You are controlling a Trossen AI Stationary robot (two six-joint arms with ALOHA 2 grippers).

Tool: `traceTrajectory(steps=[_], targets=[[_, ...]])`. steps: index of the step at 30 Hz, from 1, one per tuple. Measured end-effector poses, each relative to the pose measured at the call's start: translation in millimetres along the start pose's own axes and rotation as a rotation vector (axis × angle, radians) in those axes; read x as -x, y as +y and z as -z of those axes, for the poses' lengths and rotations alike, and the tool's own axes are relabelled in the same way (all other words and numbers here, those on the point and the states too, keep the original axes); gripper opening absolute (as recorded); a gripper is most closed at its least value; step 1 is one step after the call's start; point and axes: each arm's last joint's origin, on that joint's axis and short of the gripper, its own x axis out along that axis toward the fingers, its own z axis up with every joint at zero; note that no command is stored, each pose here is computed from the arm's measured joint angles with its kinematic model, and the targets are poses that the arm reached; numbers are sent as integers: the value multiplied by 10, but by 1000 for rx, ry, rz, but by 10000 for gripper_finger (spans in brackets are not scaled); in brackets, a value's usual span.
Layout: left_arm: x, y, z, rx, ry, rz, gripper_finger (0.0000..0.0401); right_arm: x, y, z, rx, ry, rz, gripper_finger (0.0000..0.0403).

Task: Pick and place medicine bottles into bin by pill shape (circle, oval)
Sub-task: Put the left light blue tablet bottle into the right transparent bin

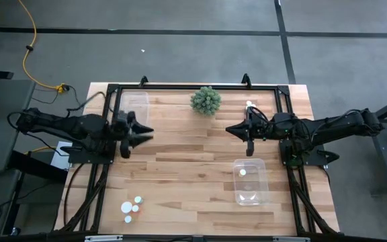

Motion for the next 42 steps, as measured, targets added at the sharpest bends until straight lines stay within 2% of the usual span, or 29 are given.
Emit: traceTrajectory(steps=[5,9,12,18,21,26,33,42], targets=[[-133,-41,110,83,151,118,244,0,-1,1,1,0,3,0],[-215,-146,74,87,261,214,268,0,-7,0,-1,-3,24,0],[-252,-275,1,29,375,227,265,0,-9,-1,-1,-4,32,0],[-276,-559,-20,-158,706,189,241,0,-9,-1,1,-4,32,0],[-296,-698,107,-212,831,205,231,0,-10,0,1,-4,32,0],[-305,-907,454,-316,1006,223,223,0,-10,1,1,-2,33,0],[-350,-1093,910,-450,1121,104,223,0,-13,19,3,16,36,0],[-381,-1217,1311,-396,1212,-36,223,0,-17,41,6,38,42,0]])
